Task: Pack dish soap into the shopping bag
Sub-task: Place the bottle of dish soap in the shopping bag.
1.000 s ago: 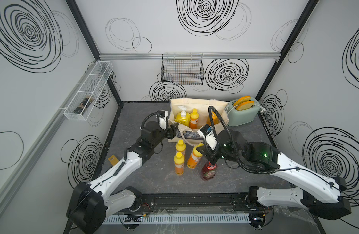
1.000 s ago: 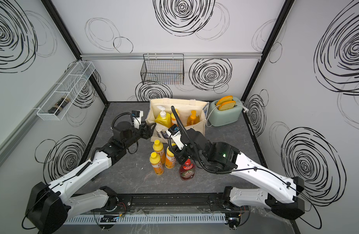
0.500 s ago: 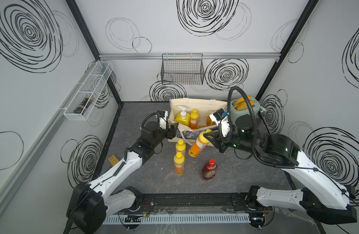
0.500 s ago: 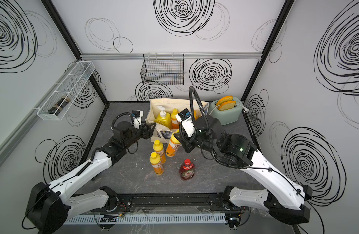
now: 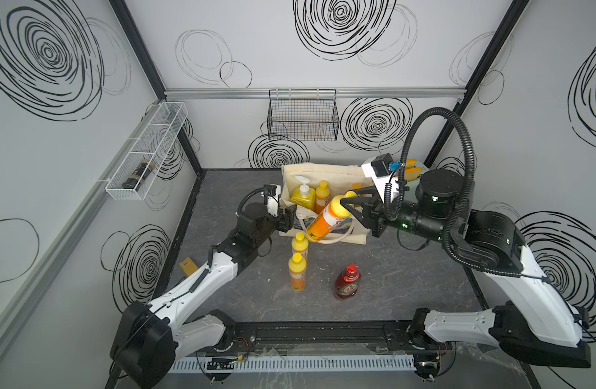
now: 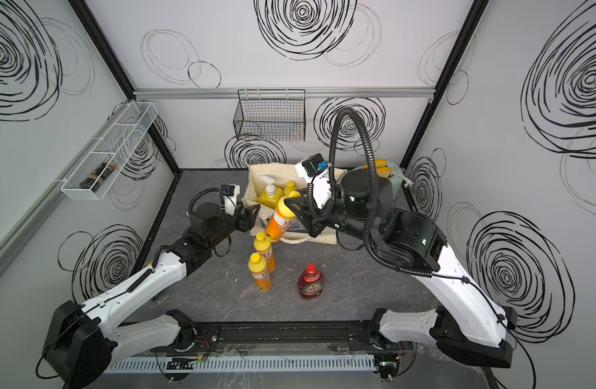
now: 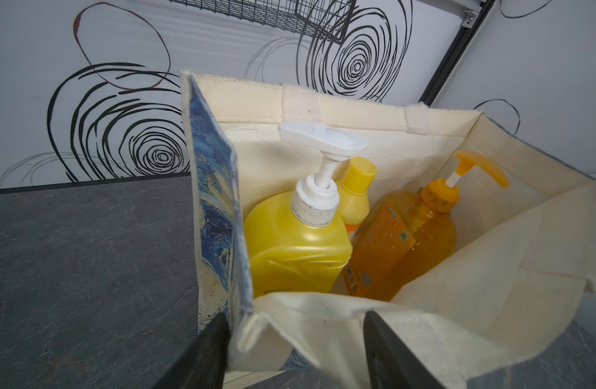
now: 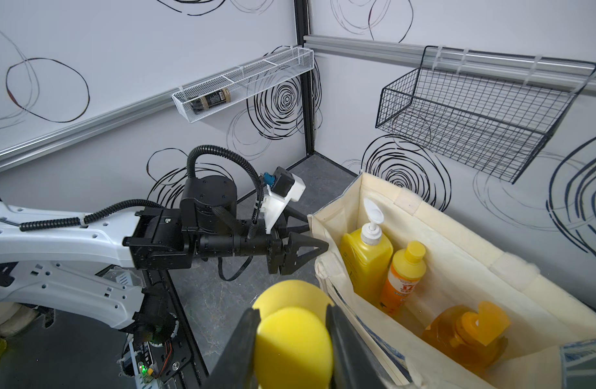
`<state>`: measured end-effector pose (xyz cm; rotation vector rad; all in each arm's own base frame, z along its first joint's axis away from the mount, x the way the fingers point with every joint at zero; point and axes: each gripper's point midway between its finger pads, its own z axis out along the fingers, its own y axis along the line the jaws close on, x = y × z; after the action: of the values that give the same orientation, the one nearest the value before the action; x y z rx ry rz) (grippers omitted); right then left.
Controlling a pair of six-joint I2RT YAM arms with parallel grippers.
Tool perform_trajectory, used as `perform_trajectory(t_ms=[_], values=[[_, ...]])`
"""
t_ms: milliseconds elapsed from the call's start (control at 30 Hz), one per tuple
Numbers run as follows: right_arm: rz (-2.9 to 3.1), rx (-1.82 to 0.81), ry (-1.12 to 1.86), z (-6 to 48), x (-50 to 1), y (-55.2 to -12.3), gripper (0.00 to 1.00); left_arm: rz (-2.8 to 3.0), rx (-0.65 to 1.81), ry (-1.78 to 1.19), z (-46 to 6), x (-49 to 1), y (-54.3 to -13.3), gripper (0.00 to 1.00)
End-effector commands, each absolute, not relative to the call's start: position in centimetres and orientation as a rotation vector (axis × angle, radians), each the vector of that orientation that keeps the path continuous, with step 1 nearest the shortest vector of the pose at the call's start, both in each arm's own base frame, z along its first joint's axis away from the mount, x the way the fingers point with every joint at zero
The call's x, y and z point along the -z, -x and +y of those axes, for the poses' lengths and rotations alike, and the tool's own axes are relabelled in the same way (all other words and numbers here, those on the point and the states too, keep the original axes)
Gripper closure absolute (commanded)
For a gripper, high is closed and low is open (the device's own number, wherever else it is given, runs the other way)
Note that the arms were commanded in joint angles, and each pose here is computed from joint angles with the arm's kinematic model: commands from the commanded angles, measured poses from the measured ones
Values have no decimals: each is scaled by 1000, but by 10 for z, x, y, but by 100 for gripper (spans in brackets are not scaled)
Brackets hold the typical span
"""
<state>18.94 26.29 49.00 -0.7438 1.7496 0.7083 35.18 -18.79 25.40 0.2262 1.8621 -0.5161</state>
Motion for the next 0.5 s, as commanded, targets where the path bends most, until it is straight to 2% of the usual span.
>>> perform_trajectory(t_ms=[0, 467], values=[[1591, -696, 643, 251, -543, -197, 100, 1830, 504, -242, -191, -264, -352, 35], [1537, -499, 516, 230, -576, -233, 100, 1827, 473, -257, -196, -264, -351, 36]])
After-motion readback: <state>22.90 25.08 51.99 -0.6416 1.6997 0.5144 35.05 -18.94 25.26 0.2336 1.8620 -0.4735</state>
